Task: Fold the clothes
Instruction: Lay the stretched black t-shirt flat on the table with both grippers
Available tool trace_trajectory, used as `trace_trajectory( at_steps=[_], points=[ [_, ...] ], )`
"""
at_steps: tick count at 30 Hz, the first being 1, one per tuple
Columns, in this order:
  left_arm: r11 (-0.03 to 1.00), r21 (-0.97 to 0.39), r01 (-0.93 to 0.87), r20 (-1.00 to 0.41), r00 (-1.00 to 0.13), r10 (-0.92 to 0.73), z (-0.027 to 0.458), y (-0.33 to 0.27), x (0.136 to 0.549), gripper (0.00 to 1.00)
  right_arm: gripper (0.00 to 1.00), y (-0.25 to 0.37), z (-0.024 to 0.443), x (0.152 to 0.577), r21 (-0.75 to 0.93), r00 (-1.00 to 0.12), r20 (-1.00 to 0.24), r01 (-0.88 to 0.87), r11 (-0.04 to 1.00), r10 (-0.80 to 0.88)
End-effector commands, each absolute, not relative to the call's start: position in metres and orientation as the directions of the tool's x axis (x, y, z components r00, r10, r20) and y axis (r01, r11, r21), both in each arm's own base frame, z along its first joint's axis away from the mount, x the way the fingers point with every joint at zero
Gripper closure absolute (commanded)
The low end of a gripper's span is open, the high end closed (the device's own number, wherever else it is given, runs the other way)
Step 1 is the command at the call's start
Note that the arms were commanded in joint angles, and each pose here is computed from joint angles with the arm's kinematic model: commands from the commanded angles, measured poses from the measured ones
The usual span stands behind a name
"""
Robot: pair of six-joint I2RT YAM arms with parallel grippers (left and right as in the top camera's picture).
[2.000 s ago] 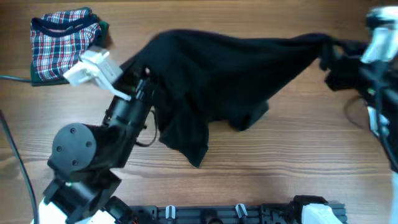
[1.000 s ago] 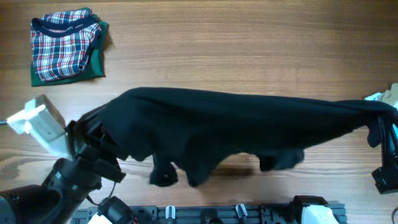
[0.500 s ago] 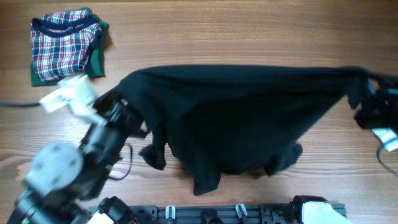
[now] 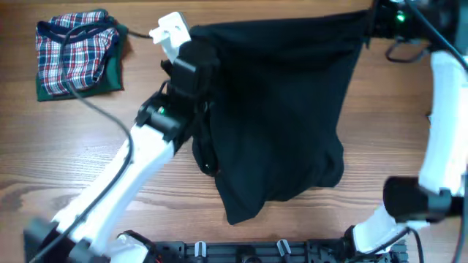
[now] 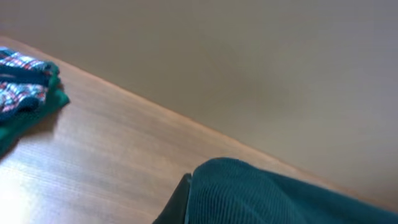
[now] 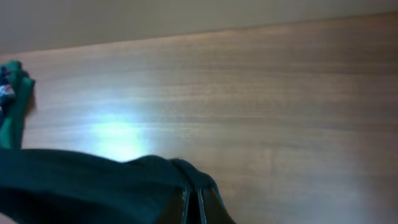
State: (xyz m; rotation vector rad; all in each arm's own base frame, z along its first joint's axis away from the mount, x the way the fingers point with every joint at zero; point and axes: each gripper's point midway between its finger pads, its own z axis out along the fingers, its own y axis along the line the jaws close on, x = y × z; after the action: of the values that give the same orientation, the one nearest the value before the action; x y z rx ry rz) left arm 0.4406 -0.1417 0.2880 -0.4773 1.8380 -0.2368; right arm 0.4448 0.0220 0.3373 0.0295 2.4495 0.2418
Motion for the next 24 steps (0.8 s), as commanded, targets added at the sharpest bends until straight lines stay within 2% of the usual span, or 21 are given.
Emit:
trace_trajectory(
  at_steps=[1, 5, 11, 15, 16, 17, 18, 19, 21, 24],
  points=[
    [0.88, -0.395, -0.264, -0.87, -0.202, -0.451, 0.267, -0.12, 0.479, 0.96, 0.96, 0.026, 0.3, 0.484, 0.155, -0.795, -0.605, -0.052, 0.987, 0.054],
    [0.867, -0.406, -0.287, -0.867, -0.177, -0.465, 0.23, -0.113, 0.514, 0.96, 0.96, 0.038, 0.251, 0.524, 0.16, -0.813, -0.581, -0.065, 0.985, 0.041],
    [0.867, -0.374, -0.329, -0.867, -0.208, -0.453, 0.153, -0.11, 0.544, 0.84, 0.96, 0.054, 0.168, 0.575, 0.168, -0.835, -0.549, -0.065, 0.984, 0.039],
    [0.869, -0.362, -0.337, -0.865, -0.225, -0.448, 0.116, -0.113, 0.553, 0.57, 0.96, 0.055, 0.118, 0.593, 0.168, -0.852, -0.523, -0.058, 0.984, 0.039],
    [0.871, -0.358, -0.337, -0.864, -0.233, -0.446, 0.11, -0.114, 0.553, 0.49, 0.93, 0.055, 0.108, 0.596, 0.168, -0.856, -0.515, -0.057, 0.984, 0.039],
    [0.872, -0.354, -0.339, -0.864, -0.238, -0.443, 0.105, -0.114, 0.553, 0.36, 0.71, 0.055, 0.099, 0.598, 0.168, -0.86, -0.509, -0.056, 0.984, 0.038],
    [0.872, -0.351, -0.341, -0.864, -0.241, -0.442, 0.103, -0.113, 0.553, 0.2, 0.26, 0.055, 0.094, 0.598, 0.168, -0.863, -0.503, -0.054, 0.984, 0.038],
    [0.873, -0.347, -0.343, -0.864, -0.245, -0.44, 0.102, -0.113, 0.553, 0.08, 0.04, 0.055, 0.093, 0.598, 0.166, -0.865, -0.501, -0.057, 0.984, 0.035],
    [0.898, -0.307, -0.315, -0.876, -0.274, -0.396, 0.102, -0.113, 0.554, 0.0, 0.0, 0.055, 0.101, 0.597, 0.167, -0.859, -0.51, -0.058, 0.984, 0.036],
    [0.94, -0.232, -0.252, -0.872, -0.375, -0.315, 0.095, -0.121, 0.548, 0.0, 0.01, 0.054, 0.13, 0.59, 0.167, -0.848, -0.529, -0.06, 0.984, 0.038]
  ],
)
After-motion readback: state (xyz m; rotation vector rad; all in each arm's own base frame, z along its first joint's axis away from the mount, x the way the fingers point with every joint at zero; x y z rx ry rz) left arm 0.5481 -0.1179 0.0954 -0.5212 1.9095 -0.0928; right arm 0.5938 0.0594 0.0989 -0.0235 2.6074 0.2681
